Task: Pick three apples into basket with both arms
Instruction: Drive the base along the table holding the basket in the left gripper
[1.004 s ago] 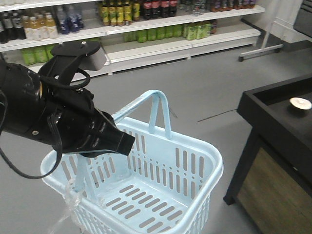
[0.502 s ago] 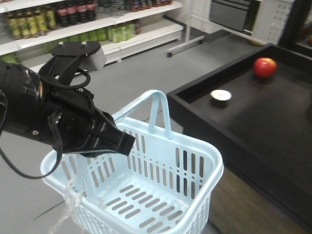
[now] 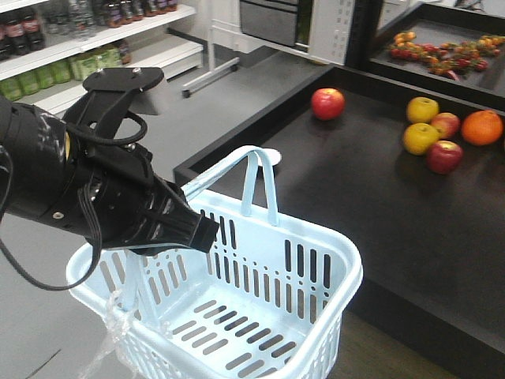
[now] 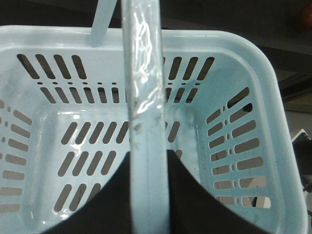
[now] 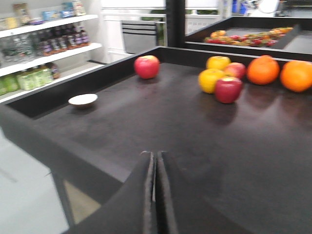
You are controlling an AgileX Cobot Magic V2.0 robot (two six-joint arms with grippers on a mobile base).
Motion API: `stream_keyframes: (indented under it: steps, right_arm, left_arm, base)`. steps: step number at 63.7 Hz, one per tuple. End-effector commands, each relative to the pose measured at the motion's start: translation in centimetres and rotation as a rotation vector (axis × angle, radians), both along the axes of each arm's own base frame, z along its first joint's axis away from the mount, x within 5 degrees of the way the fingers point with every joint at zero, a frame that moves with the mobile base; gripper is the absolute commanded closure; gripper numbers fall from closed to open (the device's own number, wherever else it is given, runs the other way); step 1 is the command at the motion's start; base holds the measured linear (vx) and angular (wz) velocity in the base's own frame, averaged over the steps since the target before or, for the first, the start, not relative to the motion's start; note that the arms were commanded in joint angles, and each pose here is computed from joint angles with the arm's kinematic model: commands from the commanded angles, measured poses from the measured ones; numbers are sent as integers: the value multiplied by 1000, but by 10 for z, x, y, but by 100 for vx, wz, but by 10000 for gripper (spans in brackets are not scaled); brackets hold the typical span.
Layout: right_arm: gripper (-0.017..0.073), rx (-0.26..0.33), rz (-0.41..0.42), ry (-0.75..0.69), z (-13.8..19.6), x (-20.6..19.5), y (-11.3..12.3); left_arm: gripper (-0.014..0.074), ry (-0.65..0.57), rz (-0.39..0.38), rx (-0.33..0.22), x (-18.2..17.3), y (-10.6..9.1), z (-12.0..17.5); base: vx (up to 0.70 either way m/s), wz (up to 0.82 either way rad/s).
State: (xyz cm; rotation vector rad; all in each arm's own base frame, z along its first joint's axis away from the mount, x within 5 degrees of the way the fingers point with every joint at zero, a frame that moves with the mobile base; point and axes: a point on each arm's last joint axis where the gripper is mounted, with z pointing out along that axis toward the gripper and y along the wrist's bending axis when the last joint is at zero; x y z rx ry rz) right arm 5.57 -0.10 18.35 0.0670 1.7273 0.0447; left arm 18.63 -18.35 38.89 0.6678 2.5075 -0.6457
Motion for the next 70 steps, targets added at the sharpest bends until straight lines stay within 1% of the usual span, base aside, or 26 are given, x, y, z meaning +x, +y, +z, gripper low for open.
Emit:
stream_keyframes:
  steps: [1,51,70]
  right_arm:
    - [564,-16,-1,-70,3,0,0]
    - [564,-16,-1,-70,3,0,0]
    - [564,-16,-1,-70,3,0,0]
  left_arm:
    - [601,-69,11,-103,-6,1,22]
    - [601,-69,11,-103,-6,1,22]
    - [601,-69,11,-103,-6,1,22]
  base:
    - [8,-38]
    - [4,-42]
    - [1,-28]
